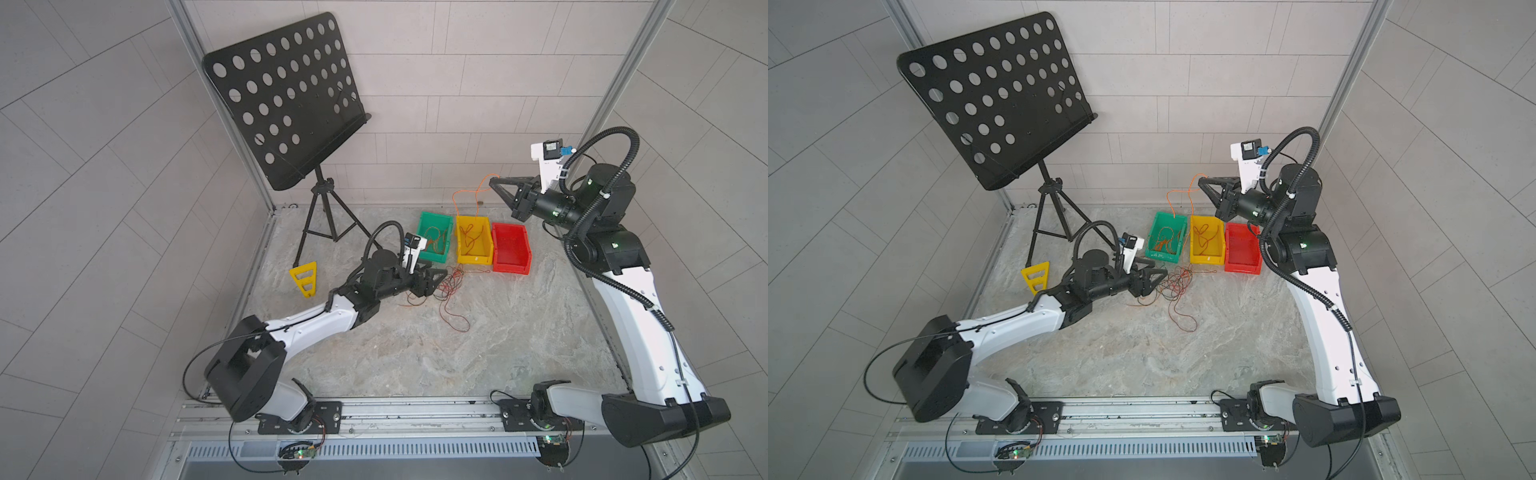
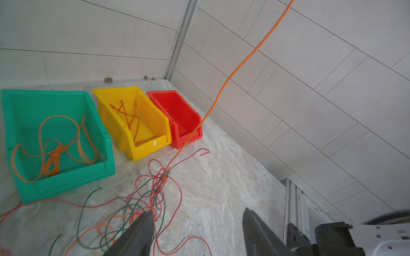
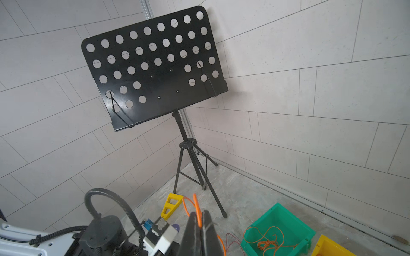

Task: Untangle and sort cables by color
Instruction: Untie the cable.

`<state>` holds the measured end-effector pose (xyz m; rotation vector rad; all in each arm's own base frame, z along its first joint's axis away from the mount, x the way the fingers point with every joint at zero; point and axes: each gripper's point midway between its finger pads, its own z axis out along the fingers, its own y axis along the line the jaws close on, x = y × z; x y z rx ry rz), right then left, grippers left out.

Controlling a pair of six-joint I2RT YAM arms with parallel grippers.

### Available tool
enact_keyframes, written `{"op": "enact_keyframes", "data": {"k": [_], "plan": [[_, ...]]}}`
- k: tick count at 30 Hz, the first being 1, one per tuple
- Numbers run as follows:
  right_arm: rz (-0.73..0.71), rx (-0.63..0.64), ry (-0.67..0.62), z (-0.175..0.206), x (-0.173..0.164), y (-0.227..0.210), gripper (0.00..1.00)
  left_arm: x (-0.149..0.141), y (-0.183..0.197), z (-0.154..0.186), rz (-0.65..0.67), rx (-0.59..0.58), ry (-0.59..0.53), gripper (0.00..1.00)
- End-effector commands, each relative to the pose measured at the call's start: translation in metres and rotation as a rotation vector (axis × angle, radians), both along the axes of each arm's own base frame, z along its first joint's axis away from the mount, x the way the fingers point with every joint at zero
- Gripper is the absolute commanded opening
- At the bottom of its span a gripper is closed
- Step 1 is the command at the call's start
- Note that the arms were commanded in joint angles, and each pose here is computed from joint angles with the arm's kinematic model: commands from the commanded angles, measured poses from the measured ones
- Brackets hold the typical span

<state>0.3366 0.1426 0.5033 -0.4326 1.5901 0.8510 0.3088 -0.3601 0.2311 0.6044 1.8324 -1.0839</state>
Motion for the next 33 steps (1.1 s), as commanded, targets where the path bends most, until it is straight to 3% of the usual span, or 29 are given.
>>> {"op": "enact_keyframes", "data": {"k": [1,7,11,15,20,25,31,33], "plan": [[0.013,0.028,-0.061,0.023,-0.012,0.002,0.0,0.012,-0.023,-0.008,-0.027,-0.001,-0.006,0.73],[0.025,0.052,-0.07,0.028,-0.017,0.003,0.0,0.04,-0.057,-0.022,-0.026,-0.012,0.007,0.74],[0.039,0.075,-0.076,0.032,-0.021,0.004,0.0,0.06,-0.069,-0.036,0.009,-0.011,0.011,0.67],[0.046,0.074,-0.069,0.03,-0.024,0.004,0.0,0.068,-0.075,-0.04,0.014,-0.018,0.006,0.44],[-0.003,0.033,-0.019,0.012,-0.018,-0.002,0.0,0.052,-0.063,-0.036,-0.004,-0.02,-0.015,0.12],[-0.011,-0.01,0.13,-0.036,0.004,0.002,0.0,0.023,-0.039,-0.021,-0.02,-0.031,-0.019,0.03],[-0.021,-0.181,0.392,-0.144,0.031,0.019,0.0,-0.006,-0.006,-0.004,0.008,-0.039,0.012,0.0],[-0.038,-0.247,0.46,-0.172,0.035,0.016,0.12,-0.01,0.005,-0.001,0.033,-0.019,0.033,0.0]]}}
